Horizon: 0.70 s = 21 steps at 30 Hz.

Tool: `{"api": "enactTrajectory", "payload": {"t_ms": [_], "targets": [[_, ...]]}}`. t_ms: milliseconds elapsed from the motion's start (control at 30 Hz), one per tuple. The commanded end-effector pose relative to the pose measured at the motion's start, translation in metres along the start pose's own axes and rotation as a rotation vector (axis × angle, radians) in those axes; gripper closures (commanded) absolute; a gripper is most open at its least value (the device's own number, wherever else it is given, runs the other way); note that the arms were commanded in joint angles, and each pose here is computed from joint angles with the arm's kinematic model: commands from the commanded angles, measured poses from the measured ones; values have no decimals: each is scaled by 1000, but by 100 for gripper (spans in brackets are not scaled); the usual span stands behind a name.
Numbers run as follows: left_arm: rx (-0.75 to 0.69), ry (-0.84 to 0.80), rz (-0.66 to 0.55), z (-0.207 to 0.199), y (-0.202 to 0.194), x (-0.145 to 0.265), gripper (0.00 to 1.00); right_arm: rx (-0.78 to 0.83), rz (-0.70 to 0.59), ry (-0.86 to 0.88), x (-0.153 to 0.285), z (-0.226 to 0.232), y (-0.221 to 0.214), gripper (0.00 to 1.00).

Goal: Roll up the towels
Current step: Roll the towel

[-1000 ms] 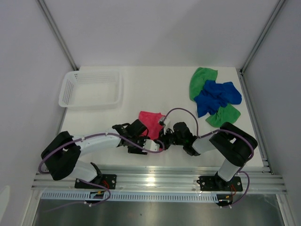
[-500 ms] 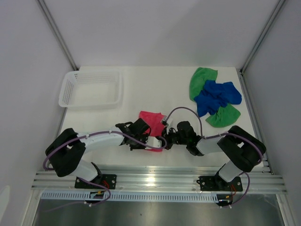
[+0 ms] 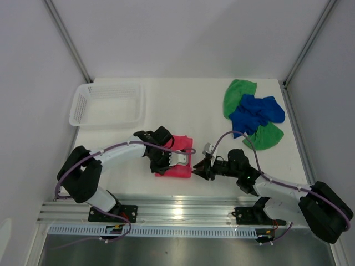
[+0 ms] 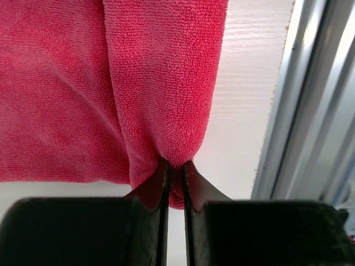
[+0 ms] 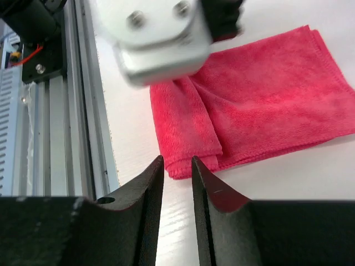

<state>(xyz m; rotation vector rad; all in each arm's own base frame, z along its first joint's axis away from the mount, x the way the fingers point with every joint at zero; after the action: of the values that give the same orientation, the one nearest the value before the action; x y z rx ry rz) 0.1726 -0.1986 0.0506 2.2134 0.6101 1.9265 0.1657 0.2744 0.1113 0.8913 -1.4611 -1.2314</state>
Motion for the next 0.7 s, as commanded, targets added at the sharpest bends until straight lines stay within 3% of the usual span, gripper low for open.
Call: {"api": "enactTrajectory", "payload": {"t_ms": [0,233,667], "targets": [[56,-149,-17,-20,3,10,99,138,20,41,6,7,-4,68],[130,-279,-16,-20,5,13,99,252,10,42,-7,8,3,51],[142,-313,-16,-10,9,16,99,341,43,43,-48,4,-6,47]]}}
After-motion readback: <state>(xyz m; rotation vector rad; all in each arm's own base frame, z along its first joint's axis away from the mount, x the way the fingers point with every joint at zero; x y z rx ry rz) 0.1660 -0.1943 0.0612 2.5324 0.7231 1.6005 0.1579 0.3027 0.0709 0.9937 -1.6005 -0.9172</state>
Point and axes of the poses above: each gripper's point midway between its finger pads, its own x axis back along the fingers, its own z axis along the line the jaws close on, y = z × x, the point moved 1 cm from there along x, back along the fingers, and after that the axes turned 8 degrees about x, right-handed, at the moved point
